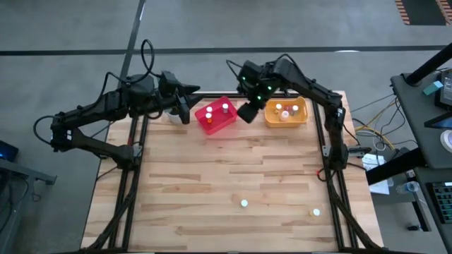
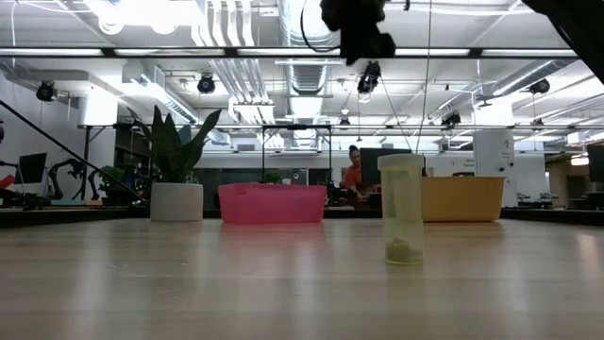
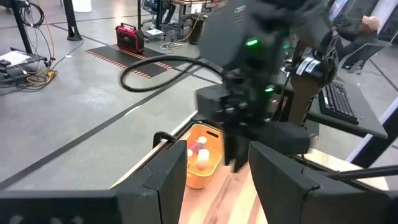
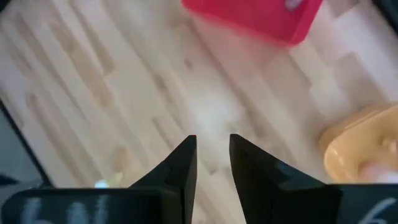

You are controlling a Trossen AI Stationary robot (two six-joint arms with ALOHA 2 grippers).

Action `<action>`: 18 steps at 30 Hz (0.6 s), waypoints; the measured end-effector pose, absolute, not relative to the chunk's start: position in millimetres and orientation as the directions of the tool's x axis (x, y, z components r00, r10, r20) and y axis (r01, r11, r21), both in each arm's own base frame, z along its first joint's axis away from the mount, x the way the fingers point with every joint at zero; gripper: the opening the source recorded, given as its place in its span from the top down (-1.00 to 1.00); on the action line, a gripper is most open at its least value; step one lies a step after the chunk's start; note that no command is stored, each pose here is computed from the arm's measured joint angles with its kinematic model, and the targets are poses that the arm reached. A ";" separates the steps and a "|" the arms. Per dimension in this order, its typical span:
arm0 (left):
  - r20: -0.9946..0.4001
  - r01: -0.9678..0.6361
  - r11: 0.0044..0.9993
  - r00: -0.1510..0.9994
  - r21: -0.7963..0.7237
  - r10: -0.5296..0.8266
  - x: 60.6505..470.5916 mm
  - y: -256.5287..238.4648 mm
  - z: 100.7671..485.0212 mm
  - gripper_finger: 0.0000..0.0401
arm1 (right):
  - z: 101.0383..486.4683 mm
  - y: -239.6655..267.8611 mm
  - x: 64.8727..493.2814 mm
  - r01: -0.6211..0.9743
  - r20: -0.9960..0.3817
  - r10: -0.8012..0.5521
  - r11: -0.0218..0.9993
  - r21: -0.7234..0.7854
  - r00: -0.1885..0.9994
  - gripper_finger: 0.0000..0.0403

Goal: Pick and place medicine bottles into bin by pill shape (circle, oval)
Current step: Put the left yellow tablet bottle into the pink bin

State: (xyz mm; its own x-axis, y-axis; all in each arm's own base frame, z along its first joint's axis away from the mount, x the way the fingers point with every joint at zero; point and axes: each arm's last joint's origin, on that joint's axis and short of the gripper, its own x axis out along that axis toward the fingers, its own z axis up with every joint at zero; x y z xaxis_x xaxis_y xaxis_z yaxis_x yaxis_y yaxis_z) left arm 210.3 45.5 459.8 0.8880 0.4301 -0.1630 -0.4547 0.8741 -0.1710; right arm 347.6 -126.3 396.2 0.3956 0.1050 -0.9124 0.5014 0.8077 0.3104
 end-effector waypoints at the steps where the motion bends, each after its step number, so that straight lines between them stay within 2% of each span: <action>1: -0.163 -0.454 0.876 0.888 -0.161 0.430 210.3 45.5 459.6 0.22 | 399.5 -119.5 347.4 0.505 -0.907 0.107 0.802 0.321 0.406 0.58; 9: -0.164 -0.453 0.880 0.888 -0.145 0.430 210.3 45.5 459.5 0.22 | 431.5 -36.5 329.8 0.507 -0.879 0.154 0.766 0.395 0.452 0.57; 18: -0.185 -0.453 0.884 0.884 -0.114 0.429 210.8 45.6 456.1 0.22 | 436.9 34.2 296.9 0.502 -0.878 0.272 0.737 0.453 0.394 0.58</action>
